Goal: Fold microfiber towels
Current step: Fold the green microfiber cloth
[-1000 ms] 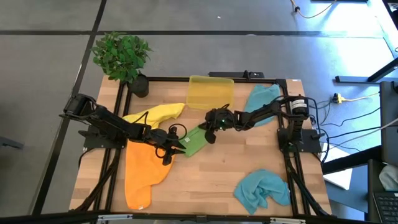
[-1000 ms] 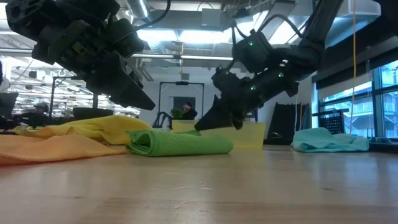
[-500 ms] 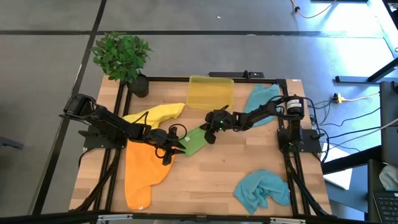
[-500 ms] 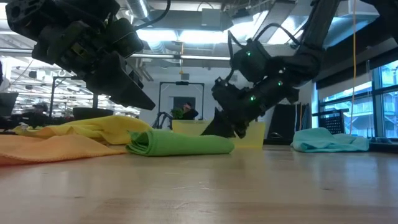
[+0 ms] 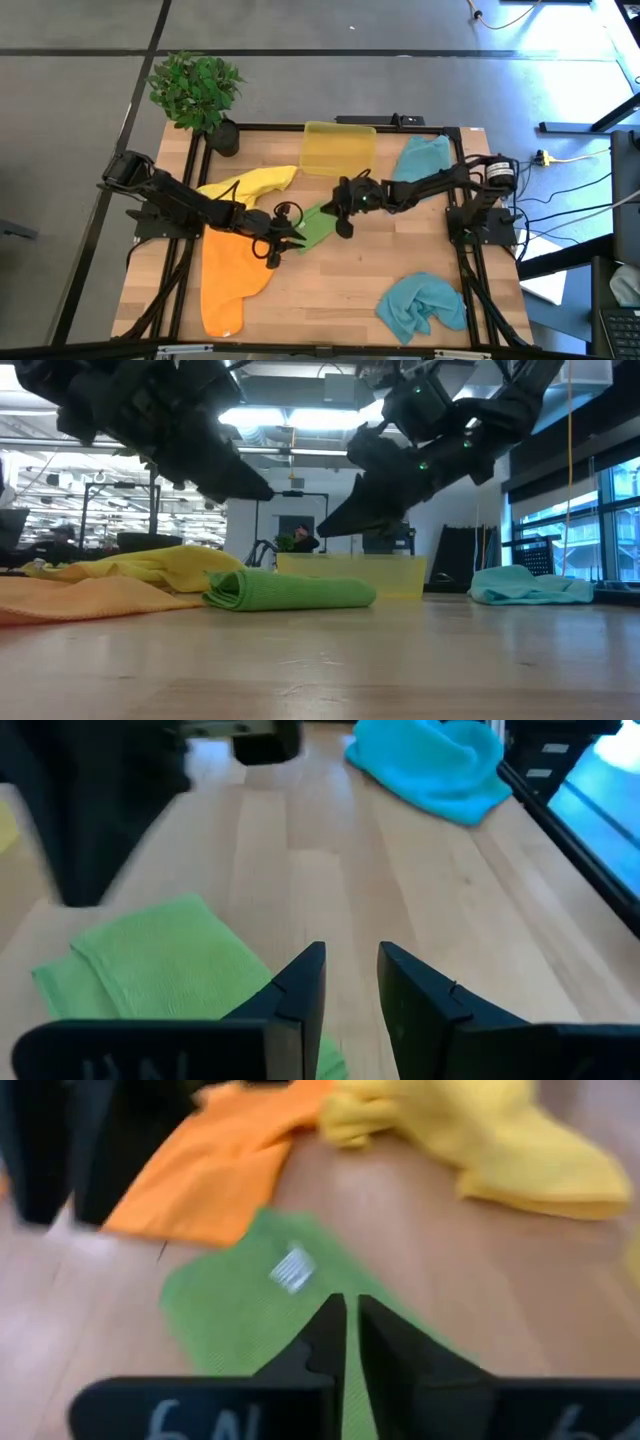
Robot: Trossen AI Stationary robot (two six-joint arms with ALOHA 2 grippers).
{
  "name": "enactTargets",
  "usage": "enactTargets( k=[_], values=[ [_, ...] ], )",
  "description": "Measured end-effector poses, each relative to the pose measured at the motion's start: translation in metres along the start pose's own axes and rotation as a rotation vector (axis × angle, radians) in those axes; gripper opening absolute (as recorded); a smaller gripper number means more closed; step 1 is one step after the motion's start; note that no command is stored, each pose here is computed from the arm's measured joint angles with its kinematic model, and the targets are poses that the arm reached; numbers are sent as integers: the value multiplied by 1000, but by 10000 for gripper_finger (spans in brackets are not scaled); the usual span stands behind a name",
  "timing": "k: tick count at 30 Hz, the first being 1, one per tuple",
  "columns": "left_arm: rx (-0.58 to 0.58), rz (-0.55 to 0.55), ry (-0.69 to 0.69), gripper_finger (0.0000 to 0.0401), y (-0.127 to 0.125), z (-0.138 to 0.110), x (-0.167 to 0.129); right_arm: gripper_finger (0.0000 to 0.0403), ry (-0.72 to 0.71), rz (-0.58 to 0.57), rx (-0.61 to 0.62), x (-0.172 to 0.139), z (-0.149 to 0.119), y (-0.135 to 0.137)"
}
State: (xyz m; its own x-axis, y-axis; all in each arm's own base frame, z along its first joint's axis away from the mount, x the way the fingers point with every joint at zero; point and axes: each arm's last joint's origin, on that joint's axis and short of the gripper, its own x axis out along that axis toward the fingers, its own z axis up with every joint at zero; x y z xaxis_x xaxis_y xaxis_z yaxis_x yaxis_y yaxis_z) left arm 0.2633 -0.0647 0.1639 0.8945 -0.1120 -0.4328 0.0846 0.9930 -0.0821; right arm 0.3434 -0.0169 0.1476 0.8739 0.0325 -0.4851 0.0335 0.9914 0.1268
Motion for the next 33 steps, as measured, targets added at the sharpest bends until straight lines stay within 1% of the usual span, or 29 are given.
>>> enactTargets(
  k=[2,4,7,9,13,16,19,22,26,28,33],
  values=[
    [9,29,-1,86,-4,-1,-1,55,28,15,-46,1,-3,9],
    [29,69,23,86,-7,-4,-1,74,51,3,-84,1,-7,16],
    [96,68,37,92,-11,-6,-2,103,72,-41,-128,1,-10,24],
    [109,65,44,102,-14,-6,-2,121,75,-77,-143,1,-11,27],
    [117,132,94,124,-19,4,3,145,100,-133,-160,0,-14,31],
    [153,168,197,136,-26,6,15,149,165,-138,-132,-1,-21,34],
    [189,232,277,140,-31,11,30,145,231,-134,-121,-5,-26,39],
    [184,250,325,141,-31,12,44,137,268,-122,-109,-12,-26,47],
    [178,200,374,145,-36,16,57,131,257,-95,-122,-24,-19,60],
    [183,207,416,152,-37,16,59,131,240,-96,-128,-29,-15,66],
    [171,233,448,181,-37,20,70,131,205,-83,-138,-38,-9,76]
  ],
)
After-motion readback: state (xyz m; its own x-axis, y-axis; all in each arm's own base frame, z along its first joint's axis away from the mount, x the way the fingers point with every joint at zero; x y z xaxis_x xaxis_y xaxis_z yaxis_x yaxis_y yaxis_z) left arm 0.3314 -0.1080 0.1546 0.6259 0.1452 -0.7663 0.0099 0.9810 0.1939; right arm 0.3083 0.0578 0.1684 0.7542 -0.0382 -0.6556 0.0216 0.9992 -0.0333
